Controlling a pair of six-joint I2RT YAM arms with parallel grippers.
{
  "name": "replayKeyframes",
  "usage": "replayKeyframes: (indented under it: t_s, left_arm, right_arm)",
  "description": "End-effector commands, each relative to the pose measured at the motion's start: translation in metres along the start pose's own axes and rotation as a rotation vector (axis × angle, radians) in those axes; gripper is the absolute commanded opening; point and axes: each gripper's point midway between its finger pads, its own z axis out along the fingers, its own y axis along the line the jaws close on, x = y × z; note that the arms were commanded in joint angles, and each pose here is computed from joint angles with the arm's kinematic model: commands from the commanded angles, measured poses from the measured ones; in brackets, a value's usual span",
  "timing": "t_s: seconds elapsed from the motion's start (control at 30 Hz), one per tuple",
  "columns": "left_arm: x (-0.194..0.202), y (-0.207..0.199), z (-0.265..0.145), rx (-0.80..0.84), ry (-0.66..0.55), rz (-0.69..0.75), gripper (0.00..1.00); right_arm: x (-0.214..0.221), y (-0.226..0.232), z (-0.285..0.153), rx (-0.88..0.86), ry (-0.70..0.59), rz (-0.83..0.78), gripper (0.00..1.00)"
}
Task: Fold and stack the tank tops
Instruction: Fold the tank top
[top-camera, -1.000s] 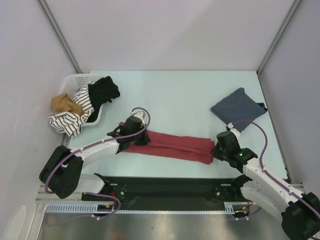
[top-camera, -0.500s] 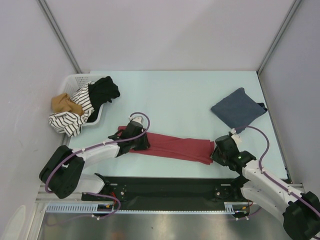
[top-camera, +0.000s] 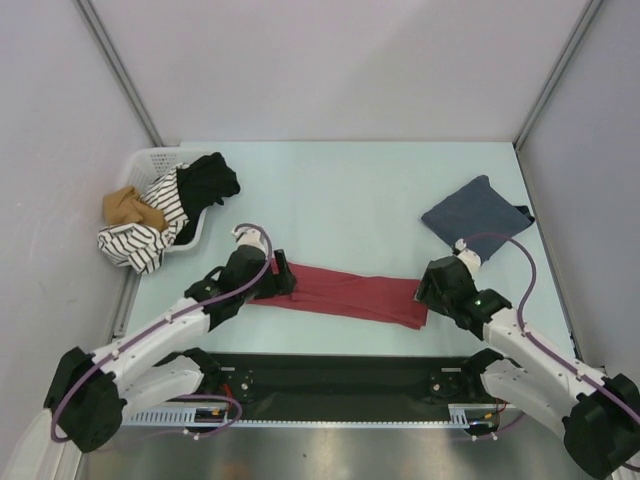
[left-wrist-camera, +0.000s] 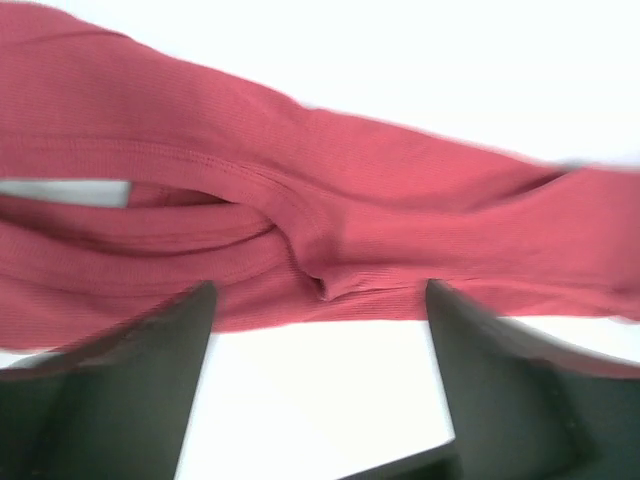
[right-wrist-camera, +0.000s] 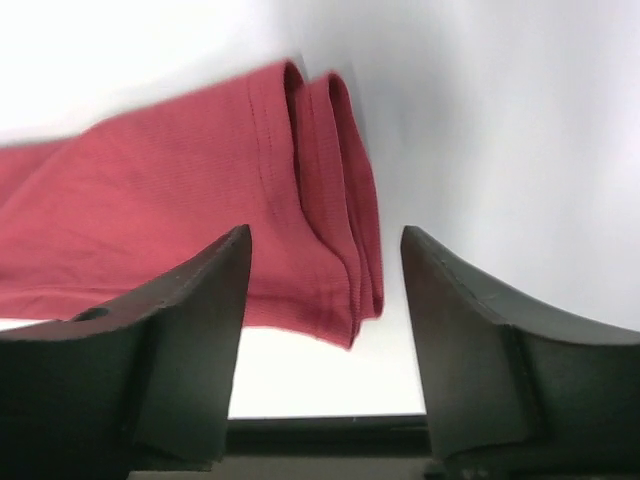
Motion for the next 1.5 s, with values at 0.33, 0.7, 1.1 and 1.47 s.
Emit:
replayKeyframes:
  t_s: [0.33,0.7,1.1,1.47]
  left_arm:
    - [0.043,0.047,-0.018,-0.126,-0.012,-0.286,0.98]
    - [0.041,0.077,-0.014,-0.249,-0.122,-0.466,1.0]
    - [-0.001,0.106,0.015,-0.36,-0.142,-0.547,1.0]
    - [-0.032,0.115,0.055,-0.487,-0.093,-0.558,1.0]
  right_arm:
    - [-0.062,0.023,0.027,0.006,-0.08,-0.153,0.66]
    - [-0.045,0.026,0.062,-0.06,0.069,-0.134,0.63]
    - [-0.033,0.026,0.063,-0.033,0.122,-0.079,0.95]
    - [-0.017,0.023,0.054,0.043,0.131,-0.098,0.95]
